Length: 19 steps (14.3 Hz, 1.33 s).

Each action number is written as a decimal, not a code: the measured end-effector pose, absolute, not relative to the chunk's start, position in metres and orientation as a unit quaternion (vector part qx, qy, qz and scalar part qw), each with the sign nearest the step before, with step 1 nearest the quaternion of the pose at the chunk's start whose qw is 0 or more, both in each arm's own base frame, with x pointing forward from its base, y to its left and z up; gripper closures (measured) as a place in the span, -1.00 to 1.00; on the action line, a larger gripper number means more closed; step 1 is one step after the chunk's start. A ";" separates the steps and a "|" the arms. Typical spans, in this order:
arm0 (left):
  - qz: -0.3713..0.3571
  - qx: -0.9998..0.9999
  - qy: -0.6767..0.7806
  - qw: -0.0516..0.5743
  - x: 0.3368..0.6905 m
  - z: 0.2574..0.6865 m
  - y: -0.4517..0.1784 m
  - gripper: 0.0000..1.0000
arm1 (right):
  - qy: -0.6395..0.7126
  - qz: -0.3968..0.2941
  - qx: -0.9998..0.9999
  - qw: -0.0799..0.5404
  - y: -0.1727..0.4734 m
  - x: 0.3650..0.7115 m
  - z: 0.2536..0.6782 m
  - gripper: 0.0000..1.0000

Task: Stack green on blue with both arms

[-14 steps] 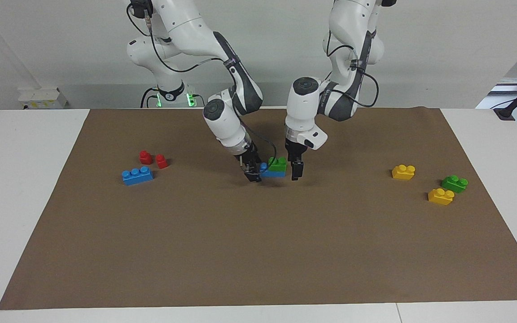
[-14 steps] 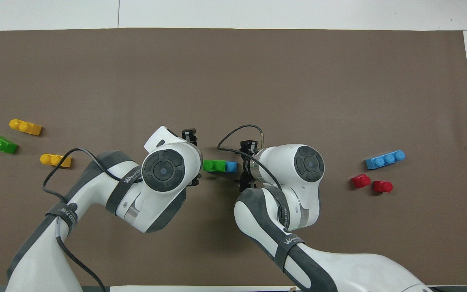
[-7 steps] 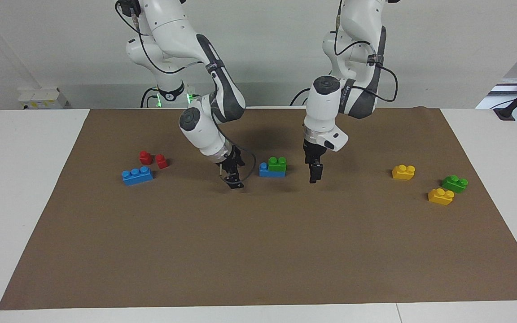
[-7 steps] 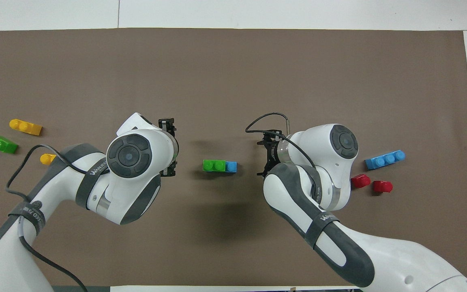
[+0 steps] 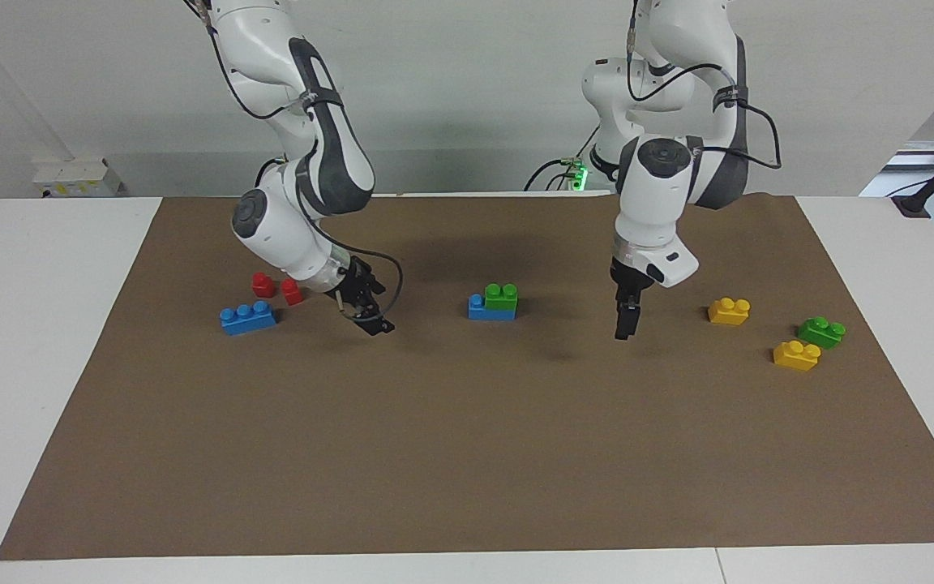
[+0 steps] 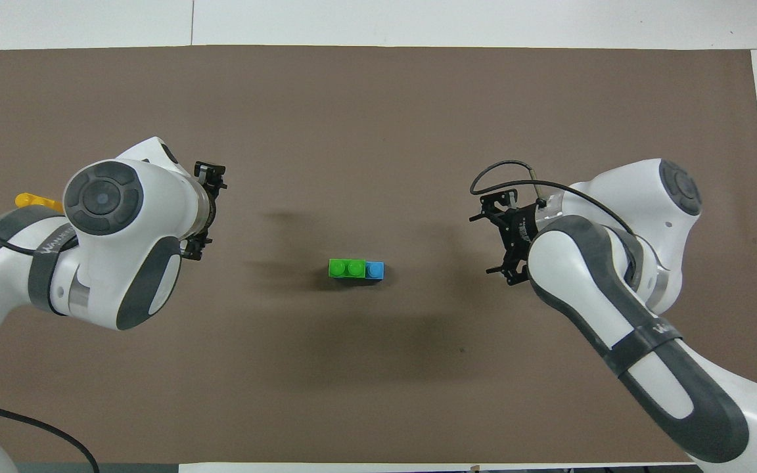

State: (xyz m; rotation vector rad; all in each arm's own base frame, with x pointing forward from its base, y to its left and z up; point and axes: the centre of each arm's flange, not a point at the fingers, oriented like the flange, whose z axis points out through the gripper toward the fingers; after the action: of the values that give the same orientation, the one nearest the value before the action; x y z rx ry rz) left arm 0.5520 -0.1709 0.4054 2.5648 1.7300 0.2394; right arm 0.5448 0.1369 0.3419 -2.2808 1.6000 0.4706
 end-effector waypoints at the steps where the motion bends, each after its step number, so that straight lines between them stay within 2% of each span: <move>1: 0.078 0.839 0.538 0.014 0.558 0.411 -0.156 -1.00 | 0.528 0.154 -0.822 0.149 0.120 0.545 0.347 -1.00; 7: 0.063 0.927 0.369 -0.025 0.578 0.440 -0.096 -1.00 | 0.325 0.104 -0.934 0.100 0.043 0.547 0.389 -1.00; 12: 0.010 0.984 0.170 -0.059 0.583 0.473 -0.047 -1.00 | 0.139 0.059 -0.986 0.076 -0.013 0.549 0.432 -1.00; 16: 0.001 0.993 0.115 -0.025 0.583 0.506 -0.022 -1.00 | 0.060 0.041 -0.997 0.040 -0.026 0.552 0.488 -1.00; 19: -0.012 0.996 0.085 -0.024 0.571 0.538 -0.024 -1.00 | 0.044 0.042 -0.997 0.038 -0.028 0.552 0.529 -1.00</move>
State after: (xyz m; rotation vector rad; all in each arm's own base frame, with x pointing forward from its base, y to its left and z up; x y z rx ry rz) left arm 0.5713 -0.0239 0.5376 3.1786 0.2698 -0.0380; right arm 0.5522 -0.0279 0.5290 -3.0602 0.1336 0.1280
